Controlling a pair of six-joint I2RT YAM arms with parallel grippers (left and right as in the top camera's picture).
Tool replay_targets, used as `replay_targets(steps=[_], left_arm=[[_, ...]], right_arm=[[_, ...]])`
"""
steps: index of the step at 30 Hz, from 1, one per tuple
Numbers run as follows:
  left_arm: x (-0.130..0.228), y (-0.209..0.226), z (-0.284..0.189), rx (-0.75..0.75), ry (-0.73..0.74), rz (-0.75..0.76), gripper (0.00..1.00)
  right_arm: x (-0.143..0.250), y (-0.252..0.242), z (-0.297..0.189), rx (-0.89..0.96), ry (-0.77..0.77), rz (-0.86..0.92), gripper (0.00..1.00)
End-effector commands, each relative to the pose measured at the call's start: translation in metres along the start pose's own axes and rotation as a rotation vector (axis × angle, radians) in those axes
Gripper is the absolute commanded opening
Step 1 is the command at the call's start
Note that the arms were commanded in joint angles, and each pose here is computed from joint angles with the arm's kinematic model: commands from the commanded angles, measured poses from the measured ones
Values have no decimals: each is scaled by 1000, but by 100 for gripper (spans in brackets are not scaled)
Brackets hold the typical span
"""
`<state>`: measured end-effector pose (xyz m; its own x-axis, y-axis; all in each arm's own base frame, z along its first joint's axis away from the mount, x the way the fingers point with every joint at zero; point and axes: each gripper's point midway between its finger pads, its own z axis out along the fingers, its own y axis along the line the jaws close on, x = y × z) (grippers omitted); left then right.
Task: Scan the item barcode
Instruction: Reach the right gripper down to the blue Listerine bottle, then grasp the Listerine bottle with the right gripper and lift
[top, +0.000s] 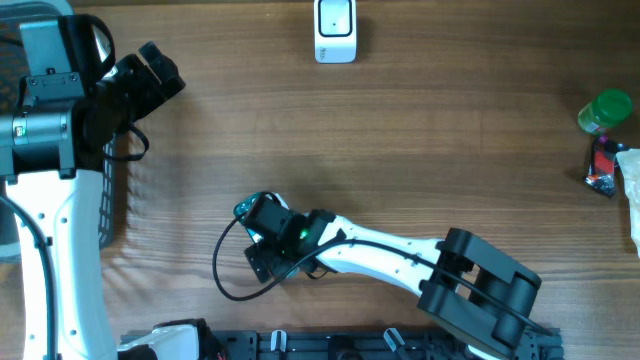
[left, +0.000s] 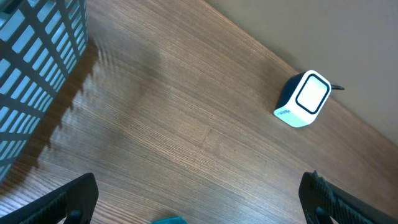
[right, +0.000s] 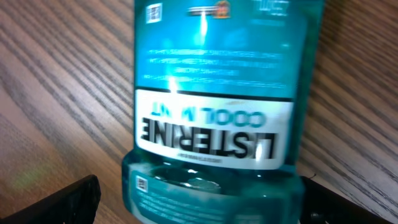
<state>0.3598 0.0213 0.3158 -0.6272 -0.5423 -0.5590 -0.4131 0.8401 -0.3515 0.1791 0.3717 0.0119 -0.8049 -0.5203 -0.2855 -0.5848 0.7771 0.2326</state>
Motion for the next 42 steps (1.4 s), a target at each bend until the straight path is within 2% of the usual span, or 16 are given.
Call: replay_targets(steps=[1, 23, 26, 27, 30, 32, 34, 37, 42], left_arm=[[-3, 2, 0, -10, -9, 9, 100], [-3, 2, 0, -10, -9, 9, 100], [-3, 2, 0, -10, -9, 9, 100], [-3, 2, 0, -10, -9, 9, 100], [-3, 2, 0, -10, -9, 9, 100], [-3, 2, 0, -10, -9, 9, 100], [-3, 2, 0, -10, -9, 9, 100], [-3, 2, 0, -10, -9, 9, 100], [-3, 2, 0, -10, -9, 9, 100]], right_arm=[[0, -5, 6, 33, -6, -72, 100], [6, -14, 34, 79, 61, -73, 99], [17, -21, 31, 114, 110, -50, 87], [18, -22, 30, 122, 117, -42, 80], [18, -22, 28, 125, 124, -41, 77], [16, -21, 28, 122, 119, -41, 69], [13, -19, 27, 118, 110, -40, 65], [3, -15, 23, 110, 91, -30, 65], [-20, -17, -6, 123, 93, 34, 60]])
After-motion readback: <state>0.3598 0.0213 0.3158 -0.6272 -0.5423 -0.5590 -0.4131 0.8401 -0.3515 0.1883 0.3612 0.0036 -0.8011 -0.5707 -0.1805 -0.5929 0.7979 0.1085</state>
